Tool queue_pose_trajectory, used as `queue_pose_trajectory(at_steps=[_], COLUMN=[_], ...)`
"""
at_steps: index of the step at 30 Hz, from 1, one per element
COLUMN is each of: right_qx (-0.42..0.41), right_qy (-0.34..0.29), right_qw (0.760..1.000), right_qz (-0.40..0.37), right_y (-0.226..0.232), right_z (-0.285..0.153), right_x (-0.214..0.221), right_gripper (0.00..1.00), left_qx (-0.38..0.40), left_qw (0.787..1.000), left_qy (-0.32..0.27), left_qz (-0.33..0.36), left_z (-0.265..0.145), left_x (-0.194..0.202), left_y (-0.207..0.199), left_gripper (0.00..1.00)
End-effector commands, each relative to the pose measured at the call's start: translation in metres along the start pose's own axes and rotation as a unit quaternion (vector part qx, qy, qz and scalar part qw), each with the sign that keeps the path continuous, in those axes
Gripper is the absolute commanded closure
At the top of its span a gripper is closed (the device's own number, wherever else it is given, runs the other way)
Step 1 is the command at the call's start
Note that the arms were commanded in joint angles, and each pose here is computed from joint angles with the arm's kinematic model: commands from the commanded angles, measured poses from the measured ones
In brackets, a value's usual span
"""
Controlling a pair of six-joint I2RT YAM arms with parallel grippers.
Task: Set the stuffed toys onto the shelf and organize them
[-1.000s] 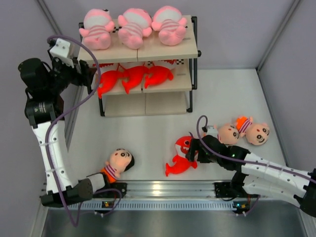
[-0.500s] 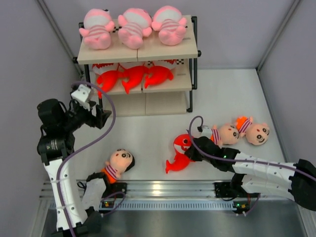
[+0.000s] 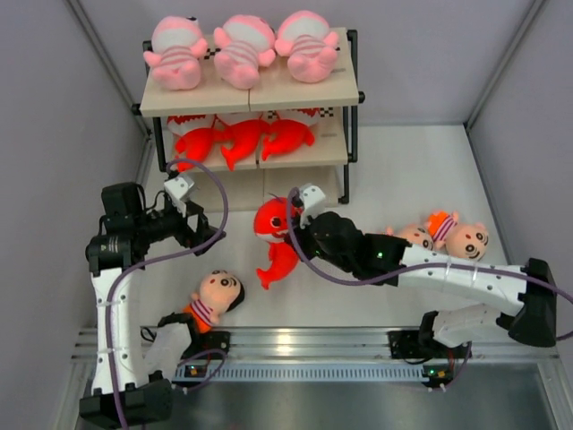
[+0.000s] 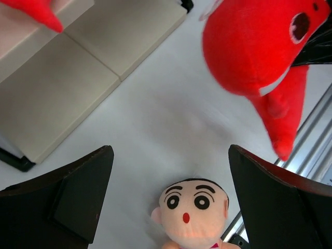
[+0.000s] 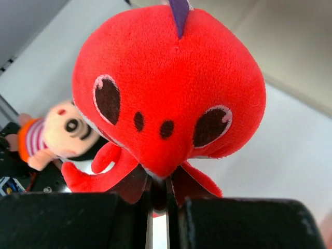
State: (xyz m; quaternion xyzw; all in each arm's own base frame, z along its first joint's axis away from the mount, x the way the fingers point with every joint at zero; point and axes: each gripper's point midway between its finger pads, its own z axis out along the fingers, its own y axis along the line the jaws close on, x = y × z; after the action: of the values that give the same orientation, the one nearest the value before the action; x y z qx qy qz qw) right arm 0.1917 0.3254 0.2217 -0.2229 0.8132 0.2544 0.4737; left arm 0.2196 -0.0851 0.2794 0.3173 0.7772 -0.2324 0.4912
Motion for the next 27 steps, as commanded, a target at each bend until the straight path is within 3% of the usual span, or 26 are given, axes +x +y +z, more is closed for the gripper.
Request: queue_pose_trajectory(at_steps=[1,3,11,12,14,15,16,17,18,21,22,23,25,26,27], right_qx=[-0.034,-0.056,-0.198,-0.211,-0.234,-0.235,-0.226,-0.218,-0.205,-0.172,-0.162,-0.150,-0.162,-0.159,-0.176], right_qy=[-0.021,-0.034,-0.055,-0.057,-0.073,-0.079,-0.092,-0.106,-0.106,-0.120,-0.121,-0.100,-0.145,-0.129,-0.151], right_qw=[0.995,0.993,0.967,0.963,0.955,0.955,0.957,0.959,0.962,0.974,0.978,0.983,0.975,0.977,0.970], right_qz=[-0.095,-0.098,-0.153,-0.161,-0.166,-0.163,-0.157,-0.148,-0.143,-0.083,-0.043,-0.028,0.045,0.057,0.078], right_y=[0.045,0.066,0.142,0.146,0.155,0.155,0.150,0.147,0.141,0.111,0.099,0.083,0.069,0.060,0.060], right_z=[0.013,0.016,0.015,0.012,0.002,0.000,-0.004,-0.006,-0.004,-0.017,-0.018,-0.012,-0.034,-0.029,-0.036], right_x=[-0.034,-0.056,-0.076,-0.074,-0.077,-0.079,-0.086,-0.093,-0.090,-0.096,-0.096,-0.070,-0.082,-0.053,-0.058], right_gripper=[1.00,1.00,1.00,1.00,1.00,0.99,0.96,0.88,0.58,0.11,0.07,0.05,0.02,0.01,0.01], left_qx=[0.075,0.088,0.125,0.123,0.126,0.131,0.132,0.131,0.134,0.145,0.144,0.148,0.152,0.160,0.163], left_qw=[0.997,0.995,0.989,0.990,0.990,0.990,0.990,0.990,0.990,0.988,0.988,0.987,0.986,0.984,0.984], left_qy=[-0.030,-0.032,-0.048,-0.045,-0.040,-0.041,-0.038,-0.038,-0.037,-0.046,-0.052,-0.055,-0.063,-0.072,-0.075], left_qz=[0.019,0.028,0.054,0.051,0.038,0.032,0.025,0.022,0.011,-0.020,-0.023,-0.028,-0.031,-0.023,-0.022], left_z=[0.004,0.005,0.004,0.005,0.008,0.008,0.010,0.009,0.009,0.006,0.003,0.001,-0.003,-0.006,-0.008], left_x=[-0.013,-0.015,-0.018,-0.019,-0.017,-0.018,-0.017,-0.019,-0.020,-0.037,-0.049,-0.054,-0.063,-0.070,-0.072], left_y=[-0.027,-0.034,-0.054,-0.052,-0.050,-0.050,-0.049,-0.049,-0.050,-0.052,-0.052,-0.053,-0.055,-0.060,-0.061], left_gripper=[0.02,0.02,0.04,0.22,0.47,0.83,0.96,0.99,1.00,1.00,1.00,1.00,1.00,1.00,1.00])
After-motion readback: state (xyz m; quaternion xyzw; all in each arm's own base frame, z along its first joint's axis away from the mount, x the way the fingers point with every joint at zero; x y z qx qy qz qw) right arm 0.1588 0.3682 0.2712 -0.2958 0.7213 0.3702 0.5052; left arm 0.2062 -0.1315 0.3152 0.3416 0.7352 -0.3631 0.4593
